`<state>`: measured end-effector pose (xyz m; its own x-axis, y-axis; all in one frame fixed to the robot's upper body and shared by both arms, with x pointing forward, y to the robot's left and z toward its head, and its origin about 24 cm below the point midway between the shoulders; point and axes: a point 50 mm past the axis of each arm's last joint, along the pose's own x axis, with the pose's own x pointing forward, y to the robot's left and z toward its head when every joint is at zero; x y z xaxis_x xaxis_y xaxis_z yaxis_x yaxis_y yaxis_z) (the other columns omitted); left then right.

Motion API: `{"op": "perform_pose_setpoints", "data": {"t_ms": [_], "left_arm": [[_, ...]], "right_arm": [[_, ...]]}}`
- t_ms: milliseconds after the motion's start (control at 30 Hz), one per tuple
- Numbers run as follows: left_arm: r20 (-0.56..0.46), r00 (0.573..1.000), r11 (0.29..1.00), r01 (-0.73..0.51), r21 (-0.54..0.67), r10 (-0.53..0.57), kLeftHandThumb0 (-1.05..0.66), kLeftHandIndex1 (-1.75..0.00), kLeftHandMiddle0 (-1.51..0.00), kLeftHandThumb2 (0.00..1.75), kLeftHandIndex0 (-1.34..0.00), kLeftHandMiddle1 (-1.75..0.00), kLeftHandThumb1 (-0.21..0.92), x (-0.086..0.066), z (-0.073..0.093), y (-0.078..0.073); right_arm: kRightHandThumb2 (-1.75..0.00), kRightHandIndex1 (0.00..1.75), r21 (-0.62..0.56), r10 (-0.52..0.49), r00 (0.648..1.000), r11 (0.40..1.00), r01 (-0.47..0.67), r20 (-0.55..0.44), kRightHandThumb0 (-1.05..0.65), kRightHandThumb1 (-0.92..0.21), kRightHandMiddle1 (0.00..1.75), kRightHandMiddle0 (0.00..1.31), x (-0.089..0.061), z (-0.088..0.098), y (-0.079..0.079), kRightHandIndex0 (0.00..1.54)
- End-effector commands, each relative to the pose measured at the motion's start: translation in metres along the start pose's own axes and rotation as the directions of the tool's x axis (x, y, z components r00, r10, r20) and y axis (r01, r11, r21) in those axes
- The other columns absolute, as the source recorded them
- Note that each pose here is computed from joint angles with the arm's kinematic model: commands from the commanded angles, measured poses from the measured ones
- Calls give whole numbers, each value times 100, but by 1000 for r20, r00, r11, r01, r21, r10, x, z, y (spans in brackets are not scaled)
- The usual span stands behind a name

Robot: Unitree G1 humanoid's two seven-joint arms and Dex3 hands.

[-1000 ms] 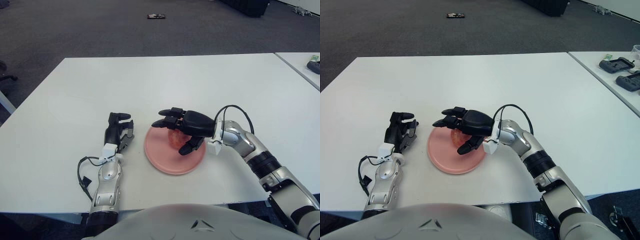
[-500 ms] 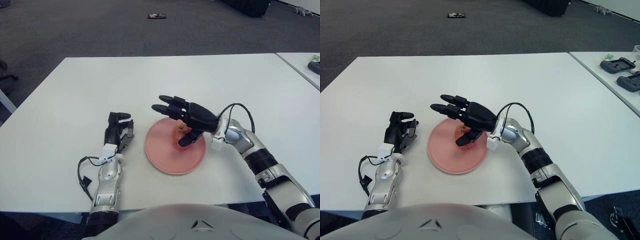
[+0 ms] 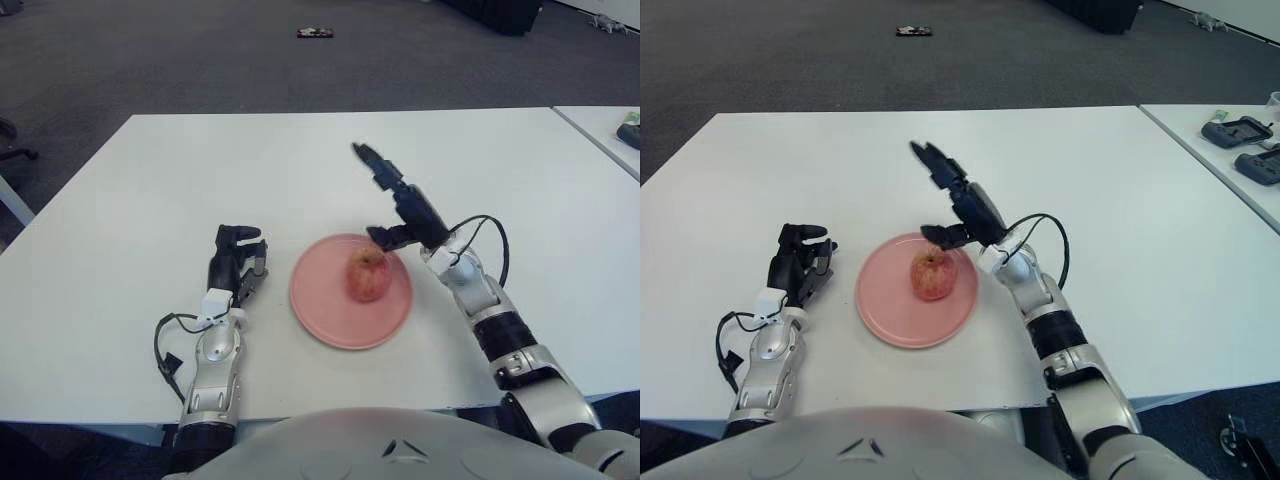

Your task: Put the apple into the plate.

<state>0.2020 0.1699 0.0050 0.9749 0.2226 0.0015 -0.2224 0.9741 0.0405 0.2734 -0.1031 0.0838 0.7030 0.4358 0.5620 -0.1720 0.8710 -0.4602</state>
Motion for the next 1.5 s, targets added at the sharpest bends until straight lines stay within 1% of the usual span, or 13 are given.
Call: {"op": "perform_pose_setpoints", "data": {"t_ms": [0,33,100,167,333,467,600,633,667,767,867,1300,1467], "left_arm": [[28,1000,1000,7,1,-7,-35,-175,-34,52,-20,-142,92,5,3,-1],[29,1000,1000,8,0,-8,-35,-175,-33,52,-20,-142,92,5,3,-1],[30,1000,1000,9,1,-9,-35,-175,-33,52,-20,-142,92,5,3,-1],[29,1000,1000,9,3,-10,-35,-175,-32,52,-20,-142,92,6,3,-1],[24,1000,1000,14,5,-14,-35,-175,-32,52,-20,-143,92,7,3,-2],[25,1000,1000,19,-1,-19,-35,-175,-32,52,-20,-143,92,8,3,-2],[28,999,1000,19,3,-19,-35,-175,-33,52,-20,-143,92,8,3,-2],[29,999,1000,18,4,-18,-35,-175,-34,52,-20,-143,92,9,3,-2],[31,999,1000,17,5,-17,-35,-175,-34,52,-20,-143,92,9,3,-2],[38,999,1000,16,4,-16,-35,-175,-35,53,-20,-142,92,9,3,-2],[45,999,1000,22,3,-22,-35,-175,-35,53,-20,-142,92,10,4,-2],[53,998,999,29,15,-30,-35,-175,-38,55,-21,-142,90,12,4,-2],[56,998,999,36,4,-36,-35,-175,-36,53,-20,-145,92,12,4,-3]], "right_arm": [[-88,54,35,-161,986,986,163,-53,-76,-92,77,0,-1,-3,-4,10],[-87,64,52,-198,978,978,201,-64,-71,-92,92,0,0,-4,-4,11],[-88,75,78,-248,965,964,255,-84,-63,-91,112,0,0,-6,-7,12],[-91,85,95,-280,955,953,289,-101,-56,-88,125,3,1,-8,-9,14],[-100,92,145,-342,920,917,372,-192,-48,-82,134,7,-4,-19,-13,17],[-108,96,155,-378,863,882,446,-335,-41,-80,137,8,-25,-36,-14,21],[-114,102,134,-429,804,844,520,-412,-36,-77,142,11,-28,-37,-13,27],[-93,103,129,-438,794,838,530,-422,-35,-82,154,14,-28,-37,-12,31],[-78,104,118,-448,780,831,543,-437,-35,-86,161,16,-29,-38,-12,34],[-61,107,94,-462,753,822,562,-469,-35,-90,170,18,-32,-38,-11,40],[-60,110,64,-466,724,818,571,-509,-35,-88,173,21,-36,-40,-9,44],[-69,117,49,-424,698,835,548,-578,-36,-81,175,26,-51,-44,-5,50],[-72,118,64,-405,700,840,539,-588,-36,-78,175,27,-55,-45,-3,53]]}}
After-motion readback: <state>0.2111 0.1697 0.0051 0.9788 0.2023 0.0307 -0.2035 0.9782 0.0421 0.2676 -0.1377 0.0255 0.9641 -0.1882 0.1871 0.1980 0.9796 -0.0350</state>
